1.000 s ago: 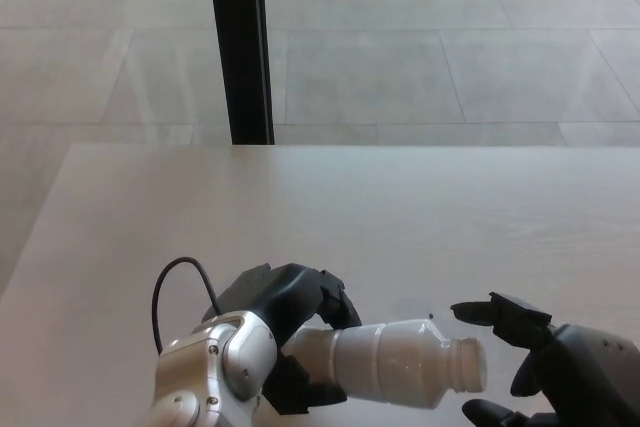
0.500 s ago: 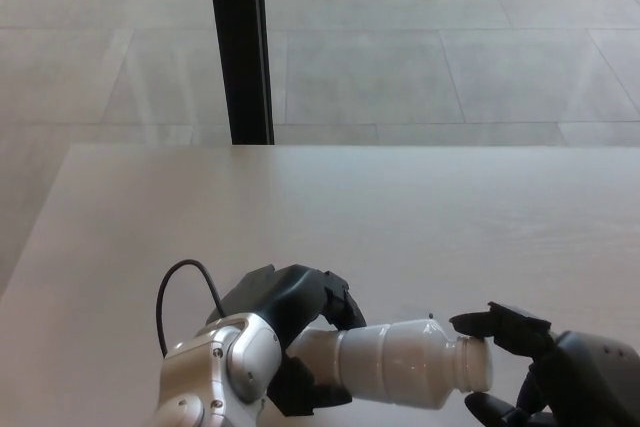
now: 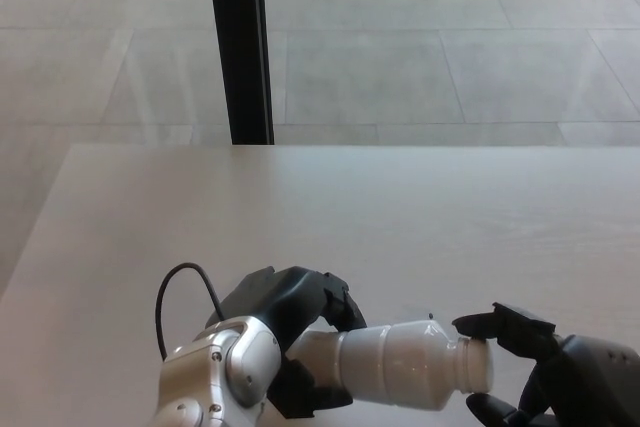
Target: The robot uses its left hand to to lift the bottle kept on the middle of the desk and tilts it towards its right hand. It then uses its right hand to rotate its cap to open it and places the bottle and cap back on the desk
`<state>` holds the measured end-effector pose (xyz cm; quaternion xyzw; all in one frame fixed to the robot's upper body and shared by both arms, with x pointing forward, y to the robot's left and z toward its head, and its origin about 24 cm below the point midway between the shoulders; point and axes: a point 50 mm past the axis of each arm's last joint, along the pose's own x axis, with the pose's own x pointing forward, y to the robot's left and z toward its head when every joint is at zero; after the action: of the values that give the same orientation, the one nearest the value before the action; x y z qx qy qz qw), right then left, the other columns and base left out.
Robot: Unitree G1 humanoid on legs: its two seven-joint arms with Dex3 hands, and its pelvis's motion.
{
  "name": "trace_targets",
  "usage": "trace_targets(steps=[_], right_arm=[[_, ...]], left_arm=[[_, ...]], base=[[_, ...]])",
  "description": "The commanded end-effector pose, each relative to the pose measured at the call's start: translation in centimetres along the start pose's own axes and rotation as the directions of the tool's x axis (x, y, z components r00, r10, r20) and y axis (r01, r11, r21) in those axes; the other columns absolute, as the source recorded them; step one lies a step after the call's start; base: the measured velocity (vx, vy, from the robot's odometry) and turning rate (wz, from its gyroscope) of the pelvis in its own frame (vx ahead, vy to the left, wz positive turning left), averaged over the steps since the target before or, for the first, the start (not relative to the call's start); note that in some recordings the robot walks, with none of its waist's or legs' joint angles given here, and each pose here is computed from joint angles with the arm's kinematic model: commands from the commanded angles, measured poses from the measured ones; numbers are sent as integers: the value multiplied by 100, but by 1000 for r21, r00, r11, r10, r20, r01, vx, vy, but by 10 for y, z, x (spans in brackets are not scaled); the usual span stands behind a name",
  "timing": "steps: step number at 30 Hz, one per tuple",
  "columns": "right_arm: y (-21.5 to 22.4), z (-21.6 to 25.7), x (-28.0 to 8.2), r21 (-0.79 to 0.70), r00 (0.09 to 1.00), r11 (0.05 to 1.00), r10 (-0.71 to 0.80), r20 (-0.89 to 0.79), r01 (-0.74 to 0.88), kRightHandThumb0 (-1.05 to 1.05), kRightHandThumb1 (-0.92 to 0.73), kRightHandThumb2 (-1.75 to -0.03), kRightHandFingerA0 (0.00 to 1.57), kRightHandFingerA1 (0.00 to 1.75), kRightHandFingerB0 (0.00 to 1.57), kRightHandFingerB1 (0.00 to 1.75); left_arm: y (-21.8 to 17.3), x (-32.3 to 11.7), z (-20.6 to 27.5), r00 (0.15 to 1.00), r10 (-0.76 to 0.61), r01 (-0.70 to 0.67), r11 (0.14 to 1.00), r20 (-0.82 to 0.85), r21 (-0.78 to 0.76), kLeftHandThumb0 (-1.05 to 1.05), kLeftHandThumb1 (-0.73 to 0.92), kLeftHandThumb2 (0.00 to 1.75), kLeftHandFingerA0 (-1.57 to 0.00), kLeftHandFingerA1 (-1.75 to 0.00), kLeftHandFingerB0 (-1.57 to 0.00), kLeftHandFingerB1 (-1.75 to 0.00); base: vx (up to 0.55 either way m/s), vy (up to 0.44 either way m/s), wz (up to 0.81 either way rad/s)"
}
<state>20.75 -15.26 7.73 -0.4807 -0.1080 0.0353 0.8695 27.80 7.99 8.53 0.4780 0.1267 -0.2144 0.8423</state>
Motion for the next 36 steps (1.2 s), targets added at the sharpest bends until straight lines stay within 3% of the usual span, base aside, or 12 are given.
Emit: trace_targets(steps=[1, 7, 9, 14, 20, 26, 28, 29, 31, 32, 33, 36], right_arm=[[-5, 0, 0, 42, 998, 998, -54, 32, 53, -27, -62, -68, 112, 111, 70, 76], [-11, -1, 5, 96, 992, 995, -45, 121, 34, -25, -57, -71, 112, 125, 71, 81], [-12, 0, 6, 82, 989, 996, -52, 141, 40, -23, -53, -75, 107, 148, 75, 82], [-12, 1, 6, 57, 984, 998, -42, 175, 32, -27, -56, -69, 96, 167, 82, 82], [-12, 1, 4, 61, 978, 997, -60, 198, 49, -29, -54, -71, 96, 154, 79, 83], [-13, -1, 3, 69, 955, 988, -152, 255, 139, -27, -52, -69, 98, 147, 80, 82], [-14, 0, 2, 40, 891, 971, -233, 389, 236, -30, -53, -69, 91, 157, 77, 85], [-14, 0, 3, 33, 861, 964, -250, 444, 263, -32, -54, -70, 90, 159, 75, 88], [-14, 1, 4, -4, 801, 953, -252, 543, 302, -32, -57, -70, 91, 161, 73, 91], [-15, 1, 6, -10, 779, 949, -254, 573, 316, -36, -42, -92, 118, 130, 76, 89], [-18, 1, 8, -6, 742, 940, -266, 616, 342, -34, -56, -68, 93, 159, 75, 92], [-25, 6, 14, 3, 665, 921, -285, 690, 391, -38, -58, -70, 94, 149, 76, 95]], left_arm=[[0, -1, -4, 1000, 23, -23, 1000, -2, 3, -29, 48, 109, -85, -161, -87, -93], [0, 0, -3, 1000, 20, -20, 1000, -7, 16, -29, 48, 98, -82, -161, -84, -87], [-1, 1, -3, 1000, 21, -21, 1000, -6, 13, -30, 46, 105, -83, -162, -86, -84], [-1, 0, -2, 1000, 21, -21, 1000, -7, 7, -29, 52, 91, -80, -152, -81, -79], [0, 1, -1, 1000, 19, -18, 1000, -13, 9, -25, 49, 99, -82, -160, -86, -87], [0, 1, -2, 1000, 18, -18, 1000, -12, 11, -28, 52, 93, -81, -145, -81, -75], [-1, 1, -2, 1000, 18, -18, 1000, -2, -1, -29, 48, 98, -83, -156, -85, -83], [-1, 1, -2, 1000, 18, -18, 1000, -6, -7, -32, 52, 93, -79, -140, -78, -76], [-2, 0, -3, 1000, 9, -9, 1000, -8, -3, -29, 51, 92, -80, -150, -82, -81], [-2, 0, -3, 1000, 4, -4, 1000, -5, 6, -31, 52, 97, -78, -149, -85, -83], [-3, 1, -3, 1000, -2, 2, 1000, 0, 19, -28, 52, 95, -81, -154, -85, -83], [-4, 1, -4, 1000, -11, 11, 1000, -6, 19, -30, 54, 93, -78, -154, -84, -80]], base=[[0, 0, 0], [0, 0, 0], [0, 0, 0], [0, 0, 0], [0, 0, 0], [0, 0, 0], [0, 0, 0], [0, 0, 0], [0, 0, 0], [0, 0, 0], [0, 0, 0], [0, 0, 0]])
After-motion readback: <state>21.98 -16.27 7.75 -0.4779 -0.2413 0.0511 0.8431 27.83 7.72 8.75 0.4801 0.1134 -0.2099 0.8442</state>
